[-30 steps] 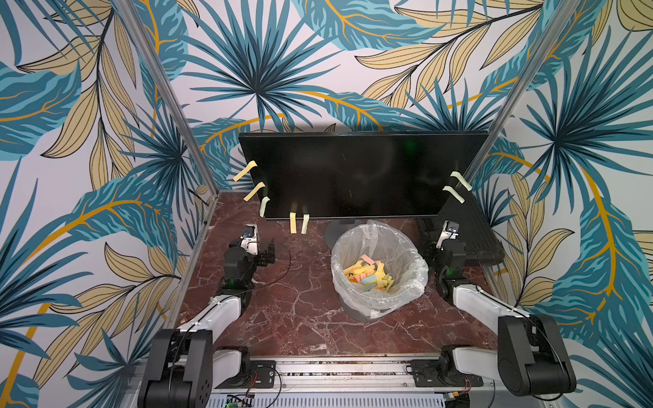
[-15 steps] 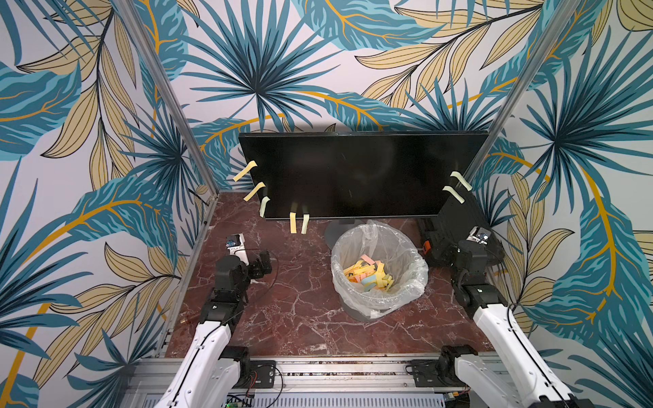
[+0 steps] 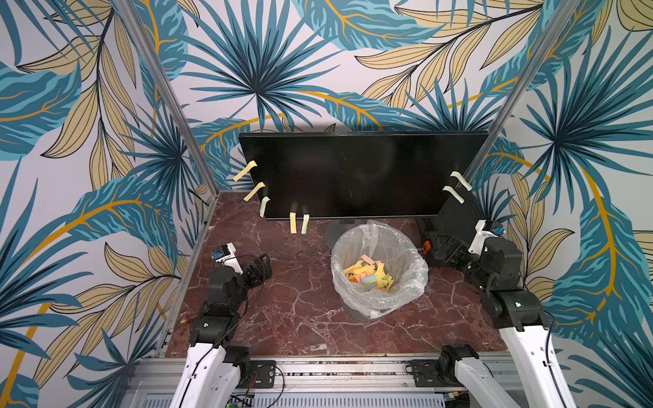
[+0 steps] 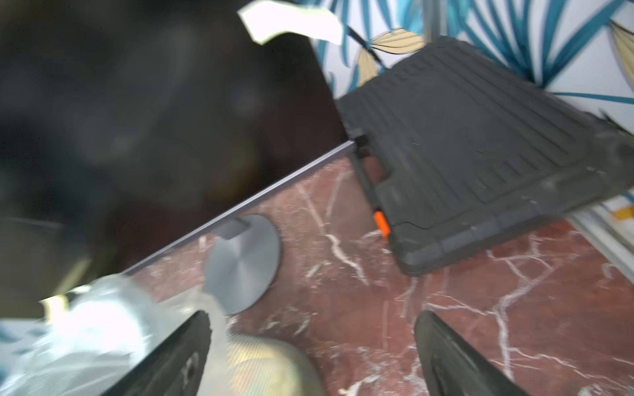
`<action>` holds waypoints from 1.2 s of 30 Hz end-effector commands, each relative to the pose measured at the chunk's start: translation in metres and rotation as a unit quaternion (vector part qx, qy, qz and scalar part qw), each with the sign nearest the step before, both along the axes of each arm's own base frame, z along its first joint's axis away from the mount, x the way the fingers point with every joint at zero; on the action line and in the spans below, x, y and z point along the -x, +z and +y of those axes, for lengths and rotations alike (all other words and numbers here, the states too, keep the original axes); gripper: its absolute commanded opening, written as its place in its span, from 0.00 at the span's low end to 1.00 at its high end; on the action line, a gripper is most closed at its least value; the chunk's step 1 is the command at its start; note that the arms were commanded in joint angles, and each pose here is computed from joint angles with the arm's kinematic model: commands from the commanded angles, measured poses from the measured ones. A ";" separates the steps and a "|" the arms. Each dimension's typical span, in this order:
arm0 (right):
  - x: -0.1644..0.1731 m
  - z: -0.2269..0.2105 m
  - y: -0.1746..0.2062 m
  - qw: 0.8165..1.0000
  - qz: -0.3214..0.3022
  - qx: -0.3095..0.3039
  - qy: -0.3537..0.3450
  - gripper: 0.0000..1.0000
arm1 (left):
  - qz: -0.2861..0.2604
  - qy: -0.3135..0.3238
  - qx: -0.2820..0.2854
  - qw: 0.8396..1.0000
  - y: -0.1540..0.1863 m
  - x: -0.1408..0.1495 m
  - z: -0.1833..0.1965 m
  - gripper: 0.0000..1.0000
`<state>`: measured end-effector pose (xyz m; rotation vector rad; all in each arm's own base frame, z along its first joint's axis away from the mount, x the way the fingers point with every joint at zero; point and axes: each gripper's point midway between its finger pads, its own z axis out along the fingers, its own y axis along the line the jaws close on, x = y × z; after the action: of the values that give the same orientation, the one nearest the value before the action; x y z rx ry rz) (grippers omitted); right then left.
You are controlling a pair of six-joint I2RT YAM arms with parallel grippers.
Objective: Remove the sticky note from the monitor
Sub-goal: Tear off the sticky note from the monitor.
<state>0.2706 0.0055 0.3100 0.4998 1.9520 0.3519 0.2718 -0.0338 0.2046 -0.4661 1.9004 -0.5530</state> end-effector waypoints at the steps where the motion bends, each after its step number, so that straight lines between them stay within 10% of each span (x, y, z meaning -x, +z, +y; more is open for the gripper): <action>1: 0.016 0.028 0.018 0.997 0.005 -0.044 0.070 0.94 | -0.040 -0.025 0.051 0.998 0.024 -0.002 -0.014 1.00; 10: 0.009 0.080 0.073 0.972 -0.050 -0.145 0.177 0.91 | -0.140 -0.038 0.082 0.986 0.085 -0.009 -0.018 1.00; 22: -0.024 0.205 0.093 0.940 -0.048 -0.120 0.315 0.89 | -0.195 -0.097 0.036 0.975 0.151 -0.038 -0.036 1.00; 36: -0.030 0.313 0.097 0.907 -0.043 -0.125 0.399 0.87 | -0.173 -0.082 0.020 0.981 0.130 -0.077 -0.033 0.95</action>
<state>0.2974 0.3122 0.3909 -0.2083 2.0158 1.1056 0.3468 -0.0666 0.3206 -0.2589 1.6627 -0.7503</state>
